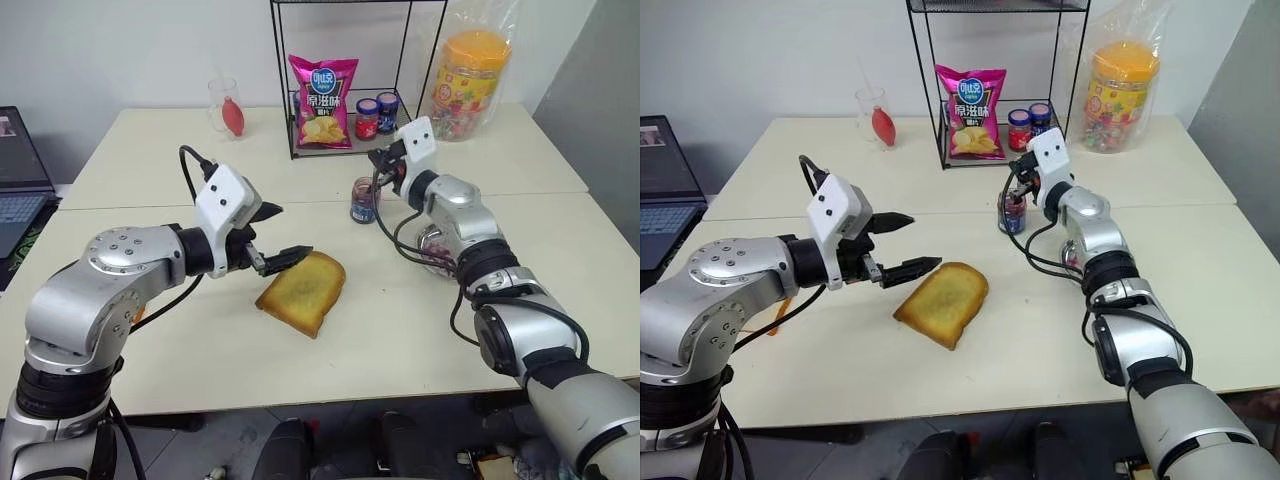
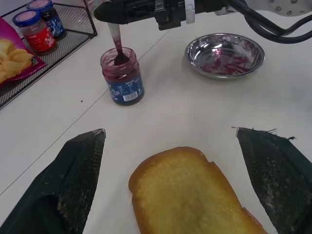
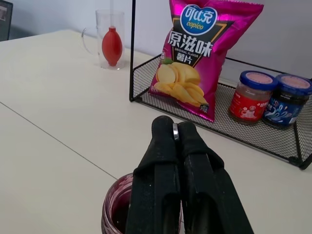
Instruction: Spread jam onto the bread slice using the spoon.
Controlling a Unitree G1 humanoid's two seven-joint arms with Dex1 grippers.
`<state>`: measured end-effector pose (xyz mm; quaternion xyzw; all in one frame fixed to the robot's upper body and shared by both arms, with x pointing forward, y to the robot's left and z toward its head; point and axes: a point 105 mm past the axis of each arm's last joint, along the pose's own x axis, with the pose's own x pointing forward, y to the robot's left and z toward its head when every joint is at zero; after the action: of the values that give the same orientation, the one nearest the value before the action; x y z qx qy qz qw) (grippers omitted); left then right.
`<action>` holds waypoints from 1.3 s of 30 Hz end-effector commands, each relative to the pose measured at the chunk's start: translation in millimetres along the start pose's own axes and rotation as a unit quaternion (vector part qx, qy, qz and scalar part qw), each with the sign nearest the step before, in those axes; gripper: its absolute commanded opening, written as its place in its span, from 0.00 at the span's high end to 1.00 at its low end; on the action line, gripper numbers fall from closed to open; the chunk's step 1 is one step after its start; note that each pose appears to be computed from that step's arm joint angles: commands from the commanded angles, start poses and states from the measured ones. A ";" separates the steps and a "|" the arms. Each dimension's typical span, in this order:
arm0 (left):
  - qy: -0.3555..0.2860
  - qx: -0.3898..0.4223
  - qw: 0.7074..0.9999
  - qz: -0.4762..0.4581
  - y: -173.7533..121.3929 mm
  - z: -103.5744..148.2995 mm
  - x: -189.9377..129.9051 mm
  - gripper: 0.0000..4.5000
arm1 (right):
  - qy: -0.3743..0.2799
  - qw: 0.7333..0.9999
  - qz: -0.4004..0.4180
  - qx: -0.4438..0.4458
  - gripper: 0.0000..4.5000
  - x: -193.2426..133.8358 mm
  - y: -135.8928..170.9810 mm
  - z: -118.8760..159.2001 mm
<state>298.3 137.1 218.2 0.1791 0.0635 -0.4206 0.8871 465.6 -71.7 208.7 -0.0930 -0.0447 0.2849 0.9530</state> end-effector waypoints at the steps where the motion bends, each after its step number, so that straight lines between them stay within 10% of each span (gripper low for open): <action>1: -0.002 0.022 1.000 0.009 1.7 6.3 -2.9 0.00 | -0.022 1.000 -0.008 0.008 0.99 4.3 -1.1 16.4; 39: 0.013 0.022 1.000 0.015 5.5 -6.8 1.1 0.00 | -0.036 0.923 -0.074 0.377 0.99 0.9 -24.4 20.4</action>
<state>304.3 142.3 207.1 0.1917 0.0790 -0.4071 0.8896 475.9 -91.7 197.3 0.2695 0.0674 0.1967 0.9403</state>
